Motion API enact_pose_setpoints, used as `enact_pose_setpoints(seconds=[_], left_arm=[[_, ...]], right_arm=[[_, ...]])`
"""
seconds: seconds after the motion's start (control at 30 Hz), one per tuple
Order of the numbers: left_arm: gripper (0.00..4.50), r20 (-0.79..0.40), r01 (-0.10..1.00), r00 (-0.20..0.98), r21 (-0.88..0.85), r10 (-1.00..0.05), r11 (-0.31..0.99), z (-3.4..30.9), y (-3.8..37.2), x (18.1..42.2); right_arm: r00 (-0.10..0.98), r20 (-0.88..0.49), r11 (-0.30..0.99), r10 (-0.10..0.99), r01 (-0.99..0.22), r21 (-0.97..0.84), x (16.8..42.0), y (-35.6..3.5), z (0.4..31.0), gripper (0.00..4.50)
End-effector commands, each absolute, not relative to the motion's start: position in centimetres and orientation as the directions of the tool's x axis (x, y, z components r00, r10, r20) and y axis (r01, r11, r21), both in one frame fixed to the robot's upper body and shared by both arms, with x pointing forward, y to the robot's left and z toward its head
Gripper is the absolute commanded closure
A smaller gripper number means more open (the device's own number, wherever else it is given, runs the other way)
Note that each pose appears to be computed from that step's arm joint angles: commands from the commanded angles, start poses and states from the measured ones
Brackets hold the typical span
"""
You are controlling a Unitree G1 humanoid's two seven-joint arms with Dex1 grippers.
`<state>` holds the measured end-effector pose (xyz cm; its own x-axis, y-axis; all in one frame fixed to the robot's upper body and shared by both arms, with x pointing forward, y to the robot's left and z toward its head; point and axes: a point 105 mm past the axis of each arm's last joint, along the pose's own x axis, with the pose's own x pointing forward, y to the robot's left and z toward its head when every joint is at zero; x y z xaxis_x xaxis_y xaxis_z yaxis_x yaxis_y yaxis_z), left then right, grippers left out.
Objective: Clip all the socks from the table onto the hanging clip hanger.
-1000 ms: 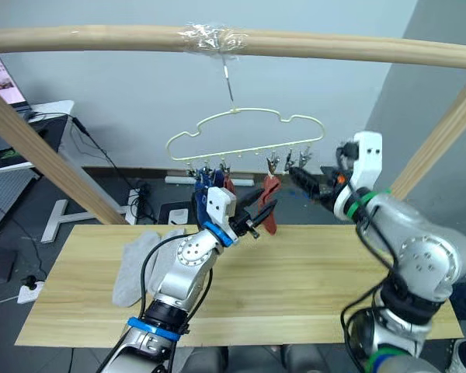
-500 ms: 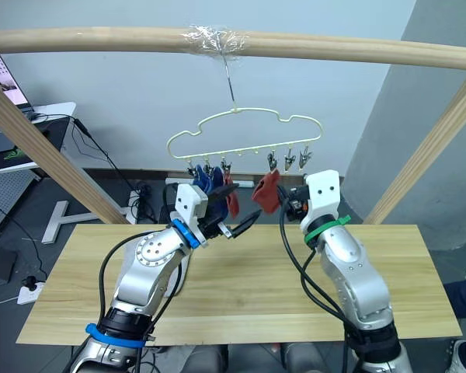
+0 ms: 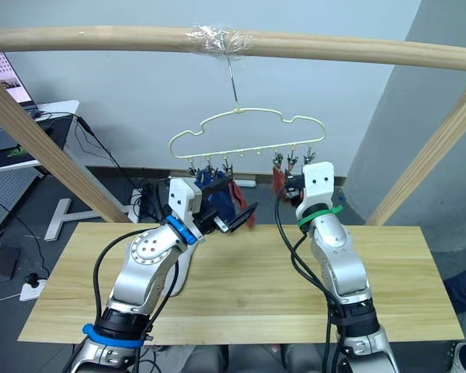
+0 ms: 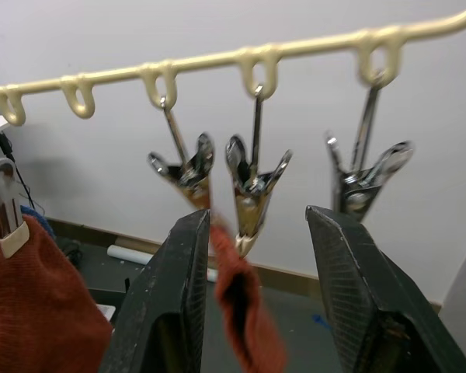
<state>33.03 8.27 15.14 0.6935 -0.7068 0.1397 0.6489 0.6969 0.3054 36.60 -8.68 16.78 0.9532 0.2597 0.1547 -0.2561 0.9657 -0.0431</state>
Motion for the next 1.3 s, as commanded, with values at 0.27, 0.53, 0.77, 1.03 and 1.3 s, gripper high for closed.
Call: enact_pose_setpoints(seconds=[0.27,0.53,0.77,1.03,1.3], left_arm=[[0.14,0.205,0.622,0.681,0.345,-0.703,0.703,17.4,8.3,32.7],[0.14,0.21,0.619,0.682,0.345,-0.701,0.705,17.5,8.3,32.7],[0.14,0.285,0.627,0.657,0.308,-0.698,0.716,19.7,8.1,32.5],[0.14,0.339,0.626,0.636,0.299,-0.694,0.72,21.8,7.7,32.8],[0.14,0.349,0.649,0.618,0.28,-0.704,0.708,22.0,7.3,32.5]], right_arm=[[0.948,0.238,0.978,0.211,-0.203,-0.056,38.2,-9.1,18.9,2.46],[0.951,0.232,0.979,0.205,-0.197,-0.058,38.6,-8.8,18.9,2.46],[0.932,0.254,0.965,0.258,-0.261,-0.022,38.2,-6.8,19.7,2.46],[0.93,0.258,0.963,0.261,-0.269,-0.006,38.5,-6.6,19.9,2.46],[0.932,0.255,0.964,0.258,-0.267,0.0,38.8,-7.0,20.0,2.46]])
